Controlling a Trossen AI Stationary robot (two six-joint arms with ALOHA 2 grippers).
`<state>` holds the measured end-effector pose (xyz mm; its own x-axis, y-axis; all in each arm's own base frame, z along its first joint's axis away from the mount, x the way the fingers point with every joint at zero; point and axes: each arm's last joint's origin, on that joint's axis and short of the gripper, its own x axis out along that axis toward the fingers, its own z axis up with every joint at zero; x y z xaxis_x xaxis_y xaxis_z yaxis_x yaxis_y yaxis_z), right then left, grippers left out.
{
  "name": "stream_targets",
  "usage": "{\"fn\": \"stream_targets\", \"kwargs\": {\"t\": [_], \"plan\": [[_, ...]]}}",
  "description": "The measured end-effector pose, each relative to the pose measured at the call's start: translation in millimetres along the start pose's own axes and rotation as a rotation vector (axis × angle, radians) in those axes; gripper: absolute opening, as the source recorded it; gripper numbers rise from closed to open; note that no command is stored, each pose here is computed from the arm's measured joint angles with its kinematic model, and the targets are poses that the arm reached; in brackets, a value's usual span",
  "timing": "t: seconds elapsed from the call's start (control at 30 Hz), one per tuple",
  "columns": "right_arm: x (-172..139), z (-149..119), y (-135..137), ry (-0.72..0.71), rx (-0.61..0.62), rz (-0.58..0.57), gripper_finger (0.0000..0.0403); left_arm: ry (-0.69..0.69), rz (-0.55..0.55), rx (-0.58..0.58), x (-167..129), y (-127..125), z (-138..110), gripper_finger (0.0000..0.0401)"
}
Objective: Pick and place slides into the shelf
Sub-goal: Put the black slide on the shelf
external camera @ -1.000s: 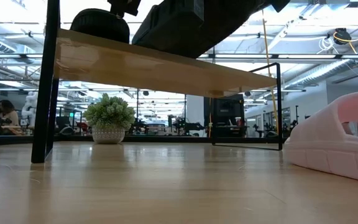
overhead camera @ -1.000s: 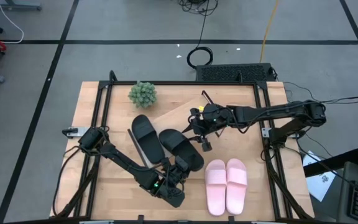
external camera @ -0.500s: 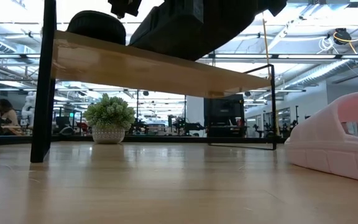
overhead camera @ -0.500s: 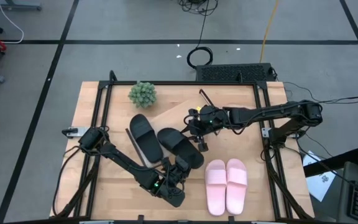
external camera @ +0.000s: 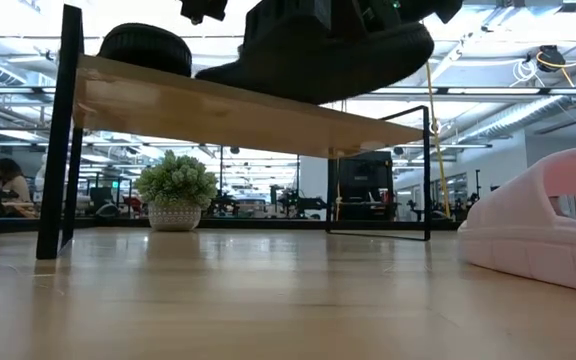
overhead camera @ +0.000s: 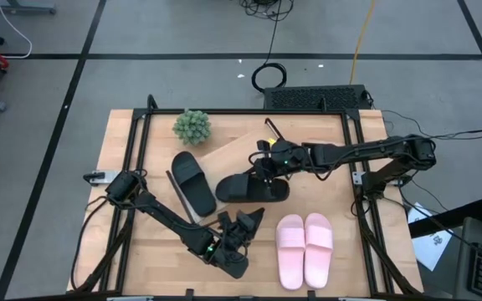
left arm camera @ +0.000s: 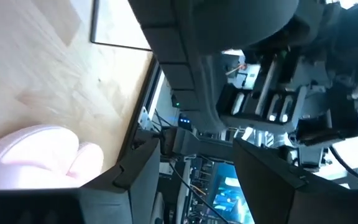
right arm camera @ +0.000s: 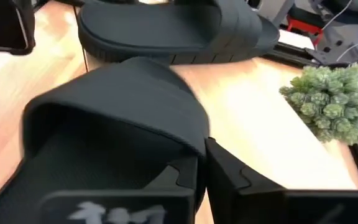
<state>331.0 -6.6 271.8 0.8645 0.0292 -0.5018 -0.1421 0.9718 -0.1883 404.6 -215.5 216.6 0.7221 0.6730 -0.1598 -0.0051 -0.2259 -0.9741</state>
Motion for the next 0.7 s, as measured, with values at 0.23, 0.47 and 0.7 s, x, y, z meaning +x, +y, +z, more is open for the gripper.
{"fn": "stream_targets", "kwargs": {"t": [0.23, 0.47, 0.7], "plan": [[-12, 11, -5, -0.067, 0.029, -0.122, 0.0003, 0.048, -0.049, 0.068, -3, -13, -10, 0.0192], [-21, 25, -16, -0.116, 0.129, -0.244, 0.0002, 0.186, -0.051, 0.138, -28, -14, -22, 0.0191], [-17, 33, -16, -0.210, 0.329, -0.444, 0.0001, 0.321, -0.006, 0.132, -87, 2, -31, 0.0191]]}}
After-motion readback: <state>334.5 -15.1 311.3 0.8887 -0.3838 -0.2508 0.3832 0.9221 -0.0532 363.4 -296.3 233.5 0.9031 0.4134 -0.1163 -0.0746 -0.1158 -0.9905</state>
